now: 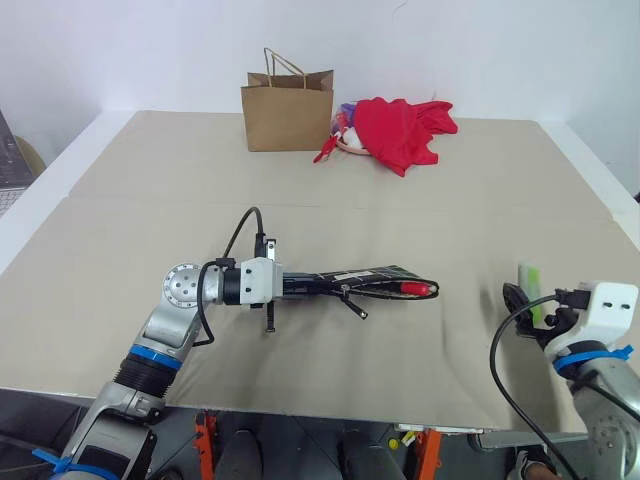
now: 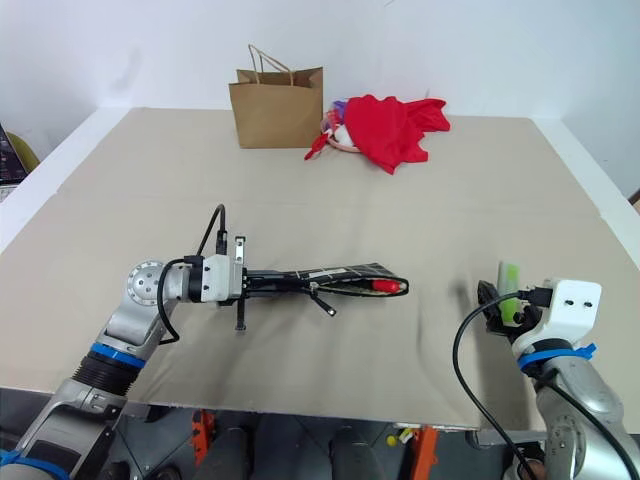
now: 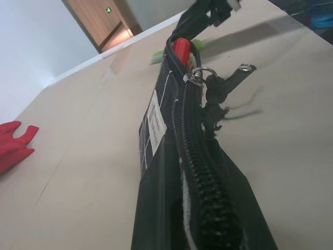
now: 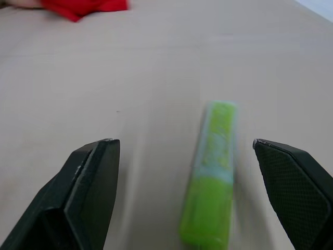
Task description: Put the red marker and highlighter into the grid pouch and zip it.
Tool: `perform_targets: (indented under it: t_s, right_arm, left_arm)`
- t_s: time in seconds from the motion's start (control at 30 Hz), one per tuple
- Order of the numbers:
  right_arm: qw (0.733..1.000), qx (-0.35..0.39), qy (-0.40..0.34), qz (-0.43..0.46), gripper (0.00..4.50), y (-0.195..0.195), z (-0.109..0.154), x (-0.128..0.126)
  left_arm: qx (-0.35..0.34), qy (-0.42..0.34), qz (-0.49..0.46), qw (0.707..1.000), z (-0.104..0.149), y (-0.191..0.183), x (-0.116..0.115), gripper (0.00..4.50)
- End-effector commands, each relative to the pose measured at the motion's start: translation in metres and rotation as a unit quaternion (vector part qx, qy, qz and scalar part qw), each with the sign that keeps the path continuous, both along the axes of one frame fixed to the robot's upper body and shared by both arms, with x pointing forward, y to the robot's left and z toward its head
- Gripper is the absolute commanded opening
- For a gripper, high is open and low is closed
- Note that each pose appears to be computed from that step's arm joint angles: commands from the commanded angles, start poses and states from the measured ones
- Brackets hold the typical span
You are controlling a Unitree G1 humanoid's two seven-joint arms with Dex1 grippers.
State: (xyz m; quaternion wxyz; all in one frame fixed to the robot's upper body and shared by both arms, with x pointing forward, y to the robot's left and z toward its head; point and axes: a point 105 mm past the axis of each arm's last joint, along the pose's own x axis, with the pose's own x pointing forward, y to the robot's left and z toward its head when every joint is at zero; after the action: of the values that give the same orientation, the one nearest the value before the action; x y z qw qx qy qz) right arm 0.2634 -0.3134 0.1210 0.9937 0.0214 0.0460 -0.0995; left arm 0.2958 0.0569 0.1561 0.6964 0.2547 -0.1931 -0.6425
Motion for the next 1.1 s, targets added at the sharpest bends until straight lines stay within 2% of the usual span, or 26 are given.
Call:
perform_targets:
  t_s: [0.03, 0.13, 0.23, 0.27, 0.3, 0.33, 0.4, 0.43, 0.47, 0.57, 0.7, 0.8, 0.9, 1.0, 1.1]
  right_arm:
    - [0.998, 0.041, 0.013, -0.054, 4.42, -0.008, -0.020, 0.003]
    - [0.995, 0.054, 0.038, -0.076, 4.42, -0.008, -0.036, 0.002]
    - [0.993, 0.056, 0.049, -0.089, 3.69, -0.007, -0.043, 0.001]
    - [0.993, 0.052, 0.053, -0.088, 3.19, -0.006, -0.043, 0.000]
    - [0.993, 0.049, 0.056, -0.088, 2.95, -0.005, -0.044, 0.000]
    - [0.993, 0.047, 0.058, -0.090, 2.40, -0.006, -0.044, 0.000]
    - [0.993, 0.041, 0.060, -0.089, 1.84, -0.006, -0.044, -0.001]
    - [0.994, 0.034, 0.064, -0.086, 1.24, -0.006, -0.043, -0.001]
    - [0.994, 0.029, 0.067, -0.084, 1.10, -0.007, -0.043, -0.002]
    - [0.997, -0.013, 0.064, -0.040, 1.10, 0.001, -0.032, 0.002]
    - [0.989, -0.066, -0.013, 0.132, 1.10, 0.046, 0.018, 0.016]
    - [0.947, -0.125, -0.073, 0.288, 1.10, 0.082, 0.065, 0.012]
    - [0.908, -0.157, -0.098, 0.376, 1.10, 0.094, 0.096, 0.006]
    - [0.845, -0.169, -0.077, 0.502, 1.10, 0.114, 0.110, -0.013]
    - [0.775, -0.168, -0.008, 0.609, 1.10, 0.130, 0.101, -0.037]
  left_arm:
    - [-0.003, -0.027, -0.004, 1.000, 0.009, 0.001, -0.003, 0.00]
    - [-0.002, -0.029, -0.004, 1.000, 0.009, 0.001, -0.003, 0.00]
    - [-0.001, -0.031, -0.004, 1.000, 0.009, 0.002, -0.004, 0.00]
    - [-0.001, -0.031, -0.004, 1.000, 0.009, 0.002, -0.005, 0.00]
    - [-0.001, -0.031, -0.003, 1.000, 0.008, 0.002, -0.005, 0.00]
    - [-0.001, -0.030, -0.003, 1.000, 0.008, 0.002, -0.005, 0.00]
    - [-0.001, -0.030, -0.002, 1.000, 0.008, 0.002, -0.005, 0.00]
    - [0.000, -0.030, -0.002, 1.000, 0.008, 0.002, -0.005, 0.00]
    - [0.000, -0.030, -0.002, 1.000, 0.008, 0.002, -0.005, 0.00]
    - [0.001, -0.031, -0.003, 1.000, 0.008, 0.002, -0.005, 0.00]
    - [0.002, -0.030, -0.007, 1.000, 0.008, 0.002, -0.005, 0.00]
    - [0.004, -0.030, -0.012, 0.999, 0.007, 0.001, -0.006, 0.00]
    - [0.004, -0.030, -0.016, 0.999, 0.007, 0.000, -0.006, 0.00]
    - [0.003, -0.028, -0.020, 0.999, 0.006, -0.002, -0.007, 0.00]
    - [0.001, -0.026, -0.020, 0.999, 0.006, -0.003, -0.007, 0.00]
